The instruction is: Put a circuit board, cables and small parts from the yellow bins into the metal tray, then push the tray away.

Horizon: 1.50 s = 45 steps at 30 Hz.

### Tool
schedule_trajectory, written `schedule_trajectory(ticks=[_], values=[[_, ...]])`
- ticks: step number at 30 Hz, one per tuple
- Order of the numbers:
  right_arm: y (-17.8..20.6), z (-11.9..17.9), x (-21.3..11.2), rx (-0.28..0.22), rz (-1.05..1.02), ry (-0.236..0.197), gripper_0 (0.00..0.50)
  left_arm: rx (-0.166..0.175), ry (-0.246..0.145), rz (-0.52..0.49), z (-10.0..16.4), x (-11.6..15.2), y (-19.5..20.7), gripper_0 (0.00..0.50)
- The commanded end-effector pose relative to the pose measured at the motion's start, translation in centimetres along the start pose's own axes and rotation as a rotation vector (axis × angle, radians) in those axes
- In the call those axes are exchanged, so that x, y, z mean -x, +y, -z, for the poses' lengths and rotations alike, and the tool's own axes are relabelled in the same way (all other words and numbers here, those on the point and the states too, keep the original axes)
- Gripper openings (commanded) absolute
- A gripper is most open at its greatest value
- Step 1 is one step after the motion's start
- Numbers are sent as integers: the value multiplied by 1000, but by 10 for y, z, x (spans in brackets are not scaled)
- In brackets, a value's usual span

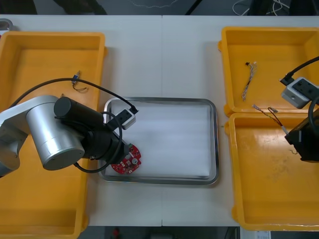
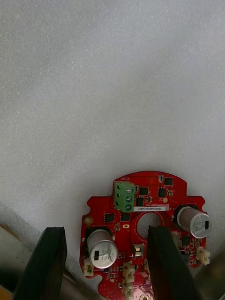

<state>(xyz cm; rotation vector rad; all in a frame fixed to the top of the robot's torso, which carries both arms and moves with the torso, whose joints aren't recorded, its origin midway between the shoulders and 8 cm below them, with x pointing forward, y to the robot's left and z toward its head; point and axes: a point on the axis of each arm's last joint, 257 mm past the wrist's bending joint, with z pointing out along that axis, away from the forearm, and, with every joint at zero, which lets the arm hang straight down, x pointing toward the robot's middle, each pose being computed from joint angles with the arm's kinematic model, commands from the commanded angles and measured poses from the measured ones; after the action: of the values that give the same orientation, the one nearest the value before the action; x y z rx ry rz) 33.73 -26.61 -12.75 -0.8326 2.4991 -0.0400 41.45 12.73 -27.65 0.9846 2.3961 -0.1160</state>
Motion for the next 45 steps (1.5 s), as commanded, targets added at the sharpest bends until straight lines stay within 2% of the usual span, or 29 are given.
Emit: schedule_trajectory(ticks=[1, 10, 16, 19, 21, 27, 30, 34, 35, 40, 43, 45], values=[[9, 5, 16, -26, 166, -2, 0, -14, -53, -96, 12, 28, -13, 500], [39, 3, 45, -7, 325, -16, 0, 26, -35, -94, 58, 38, -5, 500], [62, 1, 59, 6, 444, -11, 0, 45, -4, -31, 92, 38, 18, 500], [74, 1, 69, 12, 505, -20, 0, 70, 11, 12, 113, 38, 37, 500], [85, 1, 79, 16, 549, -37, 0, 100, 15, 45, 128, 37, 54, 500], [119, -10, 101, 56, 619, -69, 0, 168, 42, 138, 153, 28, 93, 500], [135, -19, 109, 72, 640, -79, 0, 193, 57, 193, 161, 21, 111, 500], [148, -29, 117, 83, 665, -78, 0, 209, 59, 254, 164, 18, 130, 500], [151, -33, 118, 81, 691, -75, 0, 222, 59, 274, 166, 16, 138, 500], [157, -52, 125, 45, 809, -61, 0, 256, 39, 335, 166, 21, 166, 500], [159, -61, 126, 24, 849, -51, 0, 261, 37, 356, 166, 25, 176, 500], [158, -71, 125, 2, 872, -28, 0, 261, 34, 374, 166, 27, 184, 500]])
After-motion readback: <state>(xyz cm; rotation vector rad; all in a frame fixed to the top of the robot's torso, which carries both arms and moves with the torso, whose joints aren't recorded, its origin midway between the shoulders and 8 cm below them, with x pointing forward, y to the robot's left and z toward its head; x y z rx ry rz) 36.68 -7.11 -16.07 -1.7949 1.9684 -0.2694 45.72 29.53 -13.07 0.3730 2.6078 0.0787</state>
